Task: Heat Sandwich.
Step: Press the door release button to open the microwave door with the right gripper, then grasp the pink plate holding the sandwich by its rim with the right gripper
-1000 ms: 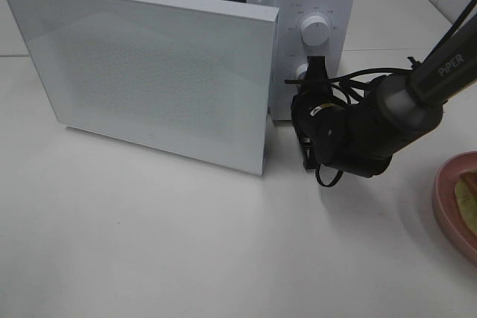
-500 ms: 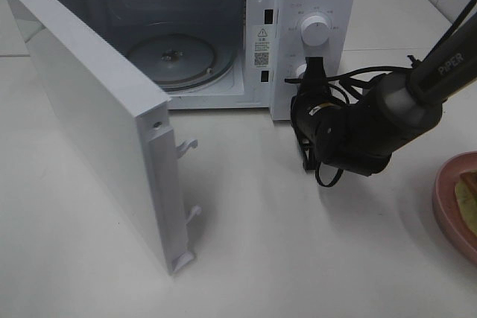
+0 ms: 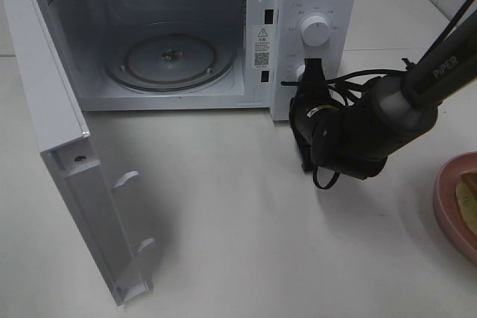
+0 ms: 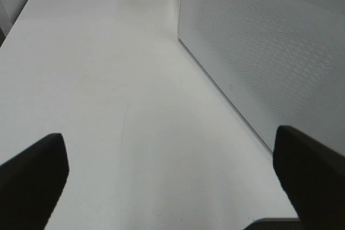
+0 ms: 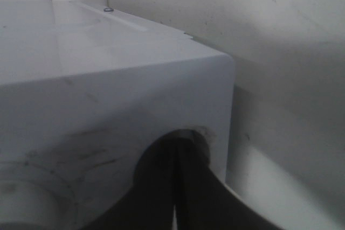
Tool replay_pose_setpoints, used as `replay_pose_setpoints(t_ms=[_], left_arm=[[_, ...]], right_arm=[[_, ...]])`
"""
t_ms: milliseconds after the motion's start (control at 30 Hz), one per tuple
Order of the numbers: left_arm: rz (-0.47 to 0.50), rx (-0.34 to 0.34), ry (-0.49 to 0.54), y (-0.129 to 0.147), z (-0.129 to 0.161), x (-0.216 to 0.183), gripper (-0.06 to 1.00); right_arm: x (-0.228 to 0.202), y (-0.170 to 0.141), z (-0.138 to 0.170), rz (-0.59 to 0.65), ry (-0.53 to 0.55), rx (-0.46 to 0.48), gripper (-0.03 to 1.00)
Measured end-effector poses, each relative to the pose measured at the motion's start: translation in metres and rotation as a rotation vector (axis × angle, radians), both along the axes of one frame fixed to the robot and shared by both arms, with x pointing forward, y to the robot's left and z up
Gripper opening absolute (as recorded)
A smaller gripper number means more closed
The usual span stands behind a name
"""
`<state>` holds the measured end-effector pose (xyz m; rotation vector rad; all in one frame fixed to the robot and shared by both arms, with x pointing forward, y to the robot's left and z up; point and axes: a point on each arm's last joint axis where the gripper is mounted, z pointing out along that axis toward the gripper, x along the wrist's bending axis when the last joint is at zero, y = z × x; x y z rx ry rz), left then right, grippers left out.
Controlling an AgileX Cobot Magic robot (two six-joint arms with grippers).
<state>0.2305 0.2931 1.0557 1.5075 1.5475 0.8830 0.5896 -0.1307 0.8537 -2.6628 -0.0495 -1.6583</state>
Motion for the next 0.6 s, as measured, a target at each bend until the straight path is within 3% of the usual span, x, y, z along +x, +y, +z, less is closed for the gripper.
replay_pose_setpoints(t_ms=[367,600], left_arm=[[0.0,0.0,0.0,0.0,0.0,0.0,0.97],[0.0,0.0,0.0,0.0,0.0,0.0,0.97]], right_arm=[[-0.015,-0.006,0.015,0.053,0.018,-0.035,0.01],[-0.024,-0.008,0.029,0.131,0.021,-0.12,0.01]])
